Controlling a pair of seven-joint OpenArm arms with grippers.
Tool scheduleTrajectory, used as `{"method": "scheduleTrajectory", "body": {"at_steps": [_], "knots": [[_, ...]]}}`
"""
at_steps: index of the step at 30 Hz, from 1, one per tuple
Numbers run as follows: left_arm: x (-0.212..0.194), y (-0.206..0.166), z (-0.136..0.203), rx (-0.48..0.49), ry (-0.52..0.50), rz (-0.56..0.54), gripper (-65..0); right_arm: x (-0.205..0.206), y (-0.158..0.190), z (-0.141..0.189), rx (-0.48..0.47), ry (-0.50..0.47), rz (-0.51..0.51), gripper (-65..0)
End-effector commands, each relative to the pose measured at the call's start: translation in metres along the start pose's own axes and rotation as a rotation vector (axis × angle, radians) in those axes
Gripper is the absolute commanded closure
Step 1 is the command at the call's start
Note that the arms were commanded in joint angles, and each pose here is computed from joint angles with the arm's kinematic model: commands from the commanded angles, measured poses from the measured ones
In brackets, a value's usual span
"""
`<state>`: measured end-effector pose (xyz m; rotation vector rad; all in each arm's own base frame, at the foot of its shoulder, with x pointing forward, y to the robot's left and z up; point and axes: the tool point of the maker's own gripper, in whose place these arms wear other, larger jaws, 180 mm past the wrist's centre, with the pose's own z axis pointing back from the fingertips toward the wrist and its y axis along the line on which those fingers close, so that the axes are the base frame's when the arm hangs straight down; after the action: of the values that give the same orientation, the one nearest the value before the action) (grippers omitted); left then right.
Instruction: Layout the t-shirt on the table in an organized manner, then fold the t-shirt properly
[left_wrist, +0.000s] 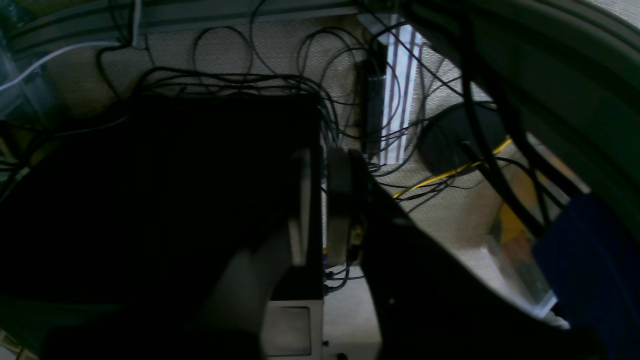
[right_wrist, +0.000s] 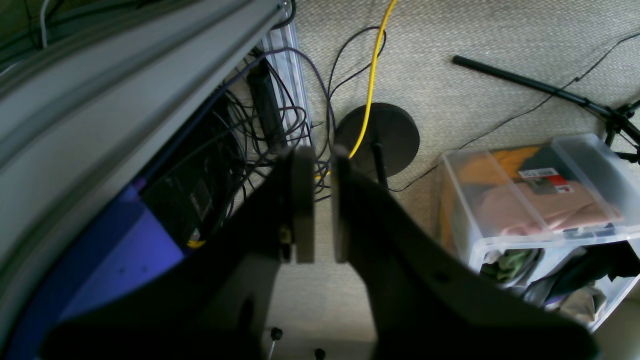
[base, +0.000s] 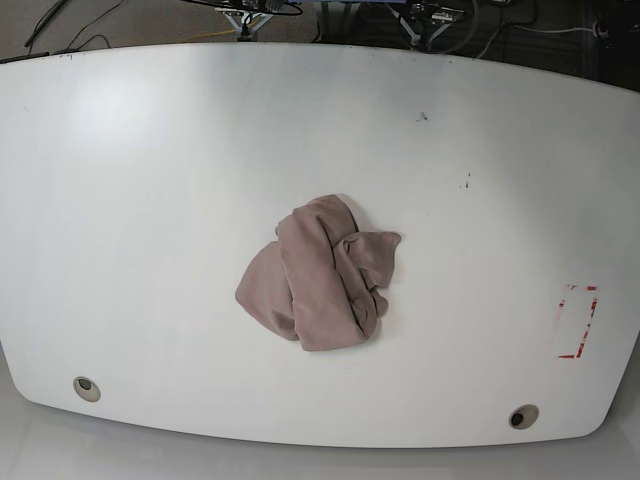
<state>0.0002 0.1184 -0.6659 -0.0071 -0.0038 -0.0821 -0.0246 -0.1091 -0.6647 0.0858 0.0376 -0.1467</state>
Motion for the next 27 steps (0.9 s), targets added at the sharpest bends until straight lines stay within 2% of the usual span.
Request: {"method": "scheduleTrajectory", "body": {"at_steps": [1, 27], "knots": [[-0.0003, -0.0001, 0.0000, 0.002, 0.000, 0.001, -4.6, -0.0007, 0.0018, -0.0001, 0.005, -0.001, 0.001, -5.2], [0.0023, -0.0033, 0.0000, -0.004, -0.008, 0.003, -4.7, 0.0012, 0.0017, 0.0000, 0.005, -0.010, 0.005, -4.9]]}}
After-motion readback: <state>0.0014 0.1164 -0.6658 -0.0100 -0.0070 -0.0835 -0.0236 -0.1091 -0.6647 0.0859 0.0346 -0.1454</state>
